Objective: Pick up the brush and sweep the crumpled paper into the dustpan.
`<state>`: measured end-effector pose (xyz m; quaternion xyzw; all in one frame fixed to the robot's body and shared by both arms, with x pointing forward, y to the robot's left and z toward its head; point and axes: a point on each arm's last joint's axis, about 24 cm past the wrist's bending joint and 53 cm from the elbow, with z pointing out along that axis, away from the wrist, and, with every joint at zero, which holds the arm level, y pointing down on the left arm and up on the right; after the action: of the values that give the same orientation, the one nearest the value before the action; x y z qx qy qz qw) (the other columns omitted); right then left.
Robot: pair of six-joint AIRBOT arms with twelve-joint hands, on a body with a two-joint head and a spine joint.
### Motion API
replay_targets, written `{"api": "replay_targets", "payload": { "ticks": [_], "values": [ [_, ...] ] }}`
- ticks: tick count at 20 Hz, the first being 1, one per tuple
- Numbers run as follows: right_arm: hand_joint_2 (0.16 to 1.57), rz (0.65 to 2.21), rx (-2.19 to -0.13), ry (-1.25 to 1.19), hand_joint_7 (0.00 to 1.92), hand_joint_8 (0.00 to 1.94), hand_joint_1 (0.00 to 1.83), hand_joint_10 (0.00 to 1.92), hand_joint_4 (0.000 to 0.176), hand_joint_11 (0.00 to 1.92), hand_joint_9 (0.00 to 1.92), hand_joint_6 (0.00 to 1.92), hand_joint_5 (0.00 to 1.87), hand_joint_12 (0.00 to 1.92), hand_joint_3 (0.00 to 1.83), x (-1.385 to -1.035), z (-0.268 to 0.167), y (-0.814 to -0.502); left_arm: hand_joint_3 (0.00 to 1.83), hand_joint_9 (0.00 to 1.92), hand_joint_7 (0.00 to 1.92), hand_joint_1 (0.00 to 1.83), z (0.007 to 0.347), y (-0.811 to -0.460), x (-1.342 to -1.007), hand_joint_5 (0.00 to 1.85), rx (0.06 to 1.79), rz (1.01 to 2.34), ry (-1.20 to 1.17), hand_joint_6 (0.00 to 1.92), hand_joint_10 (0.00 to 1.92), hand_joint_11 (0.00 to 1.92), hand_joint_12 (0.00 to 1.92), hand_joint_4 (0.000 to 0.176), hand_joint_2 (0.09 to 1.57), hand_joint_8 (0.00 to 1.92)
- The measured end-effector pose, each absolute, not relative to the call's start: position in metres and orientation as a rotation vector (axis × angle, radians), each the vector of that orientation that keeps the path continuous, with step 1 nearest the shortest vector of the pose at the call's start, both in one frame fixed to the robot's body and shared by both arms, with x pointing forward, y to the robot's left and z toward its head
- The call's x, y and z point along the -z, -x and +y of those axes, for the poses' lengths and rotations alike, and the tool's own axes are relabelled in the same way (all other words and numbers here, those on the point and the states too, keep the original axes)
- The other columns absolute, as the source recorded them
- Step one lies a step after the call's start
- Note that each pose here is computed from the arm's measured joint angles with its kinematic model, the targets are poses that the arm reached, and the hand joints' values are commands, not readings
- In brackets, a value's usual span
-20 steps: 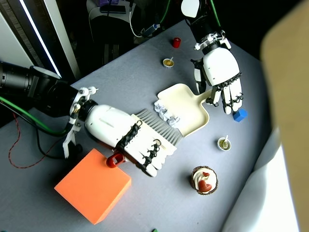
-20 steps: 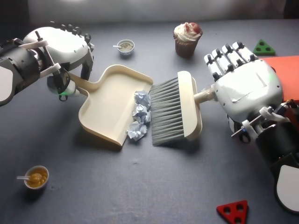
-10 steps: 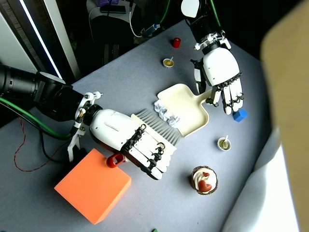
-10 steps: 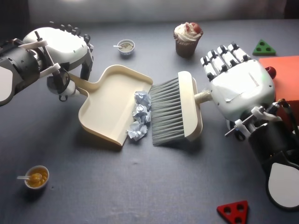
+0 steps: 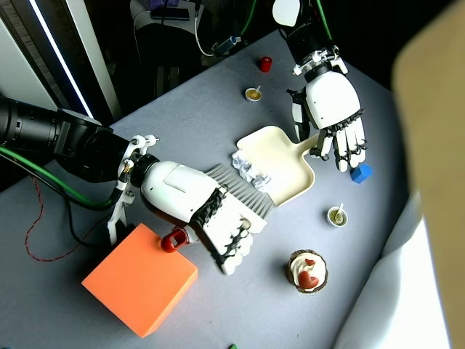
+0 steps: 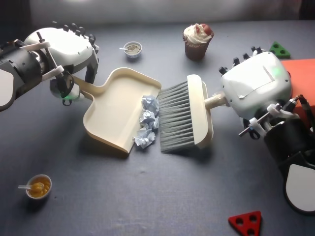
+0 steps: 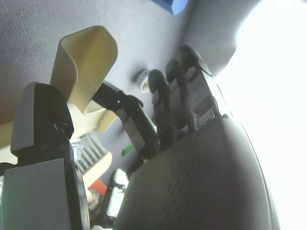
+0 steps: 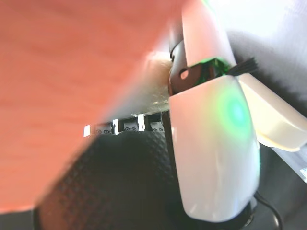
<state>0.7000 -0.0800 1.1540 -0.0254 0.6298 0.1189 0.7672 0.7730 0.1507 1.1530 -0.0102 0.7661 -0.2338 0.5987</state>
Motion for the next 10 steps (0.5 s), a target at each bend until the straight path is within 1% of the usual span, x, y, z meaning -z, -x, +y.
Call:
{"api": "replay_targets", "payload": {
  "ticks": [1,2,3,4,5,6,7,8,9,10],
  "values": [
    [1.06,1.368,-0.259,0.054,0.87,1.52,1.21,1.55,0.000,0.65,0.82,0.62,1.15,1.70,0.00,-1.1540,-0.0800,-0.6999,0.00,0.19,0.30,1.16,0.1507,-0.7730,-1.1530,1.06,0.542,1.777,0.023,0.84,0.00,0.19,0.12,0.000,1.08,0.00],
    [1.05,1.368,-0.259,0.055,0.85,1.72,1.20,1.85,0.000,0.71,0.80,0.67,1.15,1.88,0.00,-1.1542,-0.0799,-0.6995,0.00,0.18,0.30,1.16,0.1507,-0.7730,-1.1530,1.06,0.542,1.777,0.023,0.84,0.00,0.18,0.11,0.000,1.08,0.00],
    [1.07,1.367,-0.260,0.056,0.92,1.88,1.36,1.91,0.000,0.84,0.89,1.15,0.99,1.91,0.00,-1.1546,-0.0798,-0.6992,0.00,0.20,0.31,1.15,0.1507,-0.7730,-1.1530,1.05,0.542,1.777,0.023,0.86,0.00,0.20,0.12,0.000,1.09,0.00],
    [1.08,1.367,-0.261,0.055,0.98,1.93,1.41,1.92,0.000,0.93,0.96,1.77,0.87,1.92,0.00,-1.1546,-0.0797,-0.6991,0.00,0.21,0.31,1.15,0.1507,-0.7730,-1.1530,1.05,0.542,1.777,0.023,0.86,0.01,0.21,0.13,0.000,1.09,0.00],
    [1.12,1.367,-0.260,0.055,0.99,1.94,1.48,1.92,0.000,0.93,1.03,1.89,0.94,1.92,0.00,-1.1548,-0.0804,-0.6993,0.00,0.23,0.33,1.13,0.1507,-0.7730,-1.1531,1.04,0.542,1.777,0.023,0.89,0.01,0.20,0.13,0.000,1.09,0.00],
    [1.16,1.368,-0.257,0.058,1.01,1.94,1.62,1.92,0.044,0.93,1.04,1.92,1.02,1.92,0.00,-1.1555,-0.0815,-0.6988,0.00,0.20,0.32,1.12,0.1512,-0.7734,-1.1534,1.03,0.541,1.776,0.024,0.90,0.01,0.15,0.12,0.000,1.10,0.01],
    [1.16,1.367,-0.260,0.056,1.01,1.94,1.62,1.92,0.044,0.93,1.04,1.92,1.02,1.92,0.00,-1.1557,-0.0818,-0.6989,0.00,0.20,0.32,1.12,0.1511,-0.7735,-1.1533,1.03,0.541,1.776,0.024,0.90,0.01,0.15,0.12,0.000,1.10,0.01],
    [1.18,1.360,-0.253,0.063,1.06,1.94,1.66,1.92,0.132,1.06,1.13,1.92,1.04,1.92,0.00,-1.1583,-0.0842,-0.6991,0.00,0.22,0.33,1.14,0.1511,-0.7735,-1.1536,1.06,0.541,1.776,0.023,0.85,0.01,0.17,0.13,0.000,1.08,0.00],
    [1.18,1.358,-0.250,0.066,1.06,1.94,1.66,1.92,0.132,1.06,1.13,1.92,1.04,1.92,0.00,-1.1593,-0.0853,-0.6990,0.00,0.22,0.33,1.14,0.1511,-0.7735,-1.1536,1.06,0.541,1.775,0.023,0.85,0.01,0.17,0.13,0.000,1.08,0.00],
    [1.18,1.358,-0.248,0.067,1.09,1.94,1.65,1.92,0.145,1.11,1.15,1.92,1.06,1.92,0.00,-1.1605,-0.0867,-0.6982,0.00,0.23,0.34,1.15,0.1511,-0.7735,-1.1536,1.06,0.541,1.775,0.023,0.85,0.01,0.18,0.13,0.000,1.08,0.01]
  ]
}}
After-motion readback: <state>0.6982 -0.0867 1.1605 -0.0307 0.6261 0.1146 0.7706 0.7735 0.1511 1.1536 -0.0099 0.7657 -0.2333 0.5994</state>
